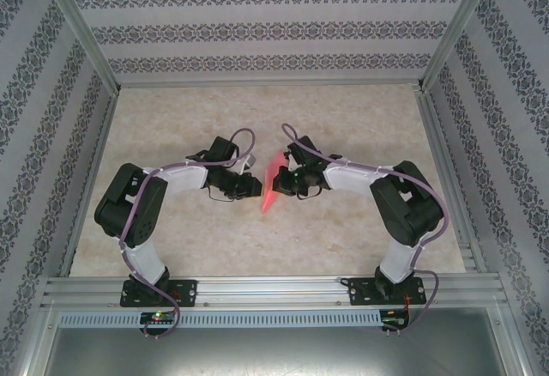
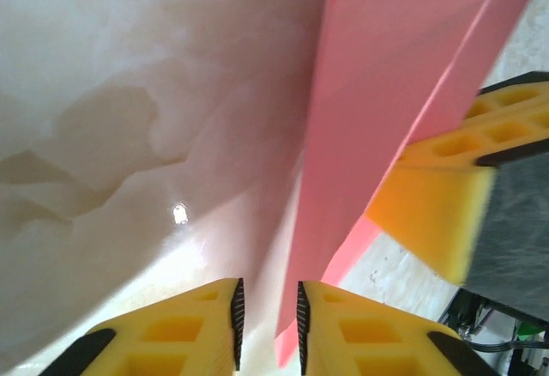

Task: Fold a paper plane with a square sheet of paper (pick it up from the middle)
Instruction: Move a paper plane to the center of the table.

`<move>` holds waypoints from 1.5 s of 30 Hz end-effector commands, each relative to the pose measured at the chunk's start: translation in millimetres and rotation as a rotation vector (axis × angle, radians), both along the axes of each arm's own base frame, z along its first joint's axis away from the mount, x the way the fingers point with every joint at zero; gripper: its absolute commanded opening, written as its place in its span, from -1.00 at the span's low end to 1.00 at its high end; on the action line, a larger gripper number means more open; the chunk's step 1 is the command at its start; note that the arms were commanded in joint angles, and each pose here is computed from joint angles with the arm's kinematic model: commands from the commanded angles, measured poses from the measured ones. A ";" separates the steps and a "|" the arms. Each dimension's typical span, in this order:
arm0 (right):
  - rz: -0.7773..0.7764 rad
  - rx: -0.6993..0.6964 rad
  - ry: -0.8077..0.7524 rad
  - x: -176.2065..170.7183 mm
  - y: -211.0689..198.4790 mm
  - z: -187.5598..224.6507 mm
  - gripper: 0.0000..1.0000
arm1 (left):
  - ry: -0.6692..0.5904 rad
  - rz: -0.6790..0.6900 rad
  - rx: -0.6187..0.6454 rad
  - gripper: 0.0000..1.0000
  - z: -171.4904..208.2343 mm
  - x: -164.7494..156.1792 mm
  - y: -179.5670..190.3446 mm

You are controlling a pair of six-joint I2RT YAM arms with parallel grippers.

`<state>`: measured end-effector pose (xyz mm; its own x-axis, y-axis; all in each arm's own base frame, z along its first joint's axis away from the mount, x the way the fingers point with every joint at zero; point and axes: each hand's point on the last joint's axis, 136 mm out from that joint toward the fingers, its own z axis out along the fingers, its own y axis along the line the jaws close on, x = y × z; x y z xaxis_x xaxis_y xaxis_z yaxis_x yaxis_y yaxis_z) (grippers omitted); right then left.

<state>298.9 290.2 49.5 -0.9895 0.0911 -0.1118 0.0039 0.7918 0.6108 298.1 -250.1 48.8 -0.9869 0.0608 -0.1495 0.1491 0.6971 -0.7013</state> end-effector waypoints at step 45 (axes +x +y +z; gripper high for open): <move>0.259 -0.493 0.005 -11.9 -14.1 -41.0 -0.61 | 0.053 0.048 0.023 -0.15 -21.8 -23.0 24.1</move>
<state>288.3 282.0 14.8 -0.9753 -0.2012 -0.0909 -0.2179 0.9434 0.2501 271.5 -228.5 28.7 -0.9958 0.0253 -0.0880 0.0788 0.7263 -0.6828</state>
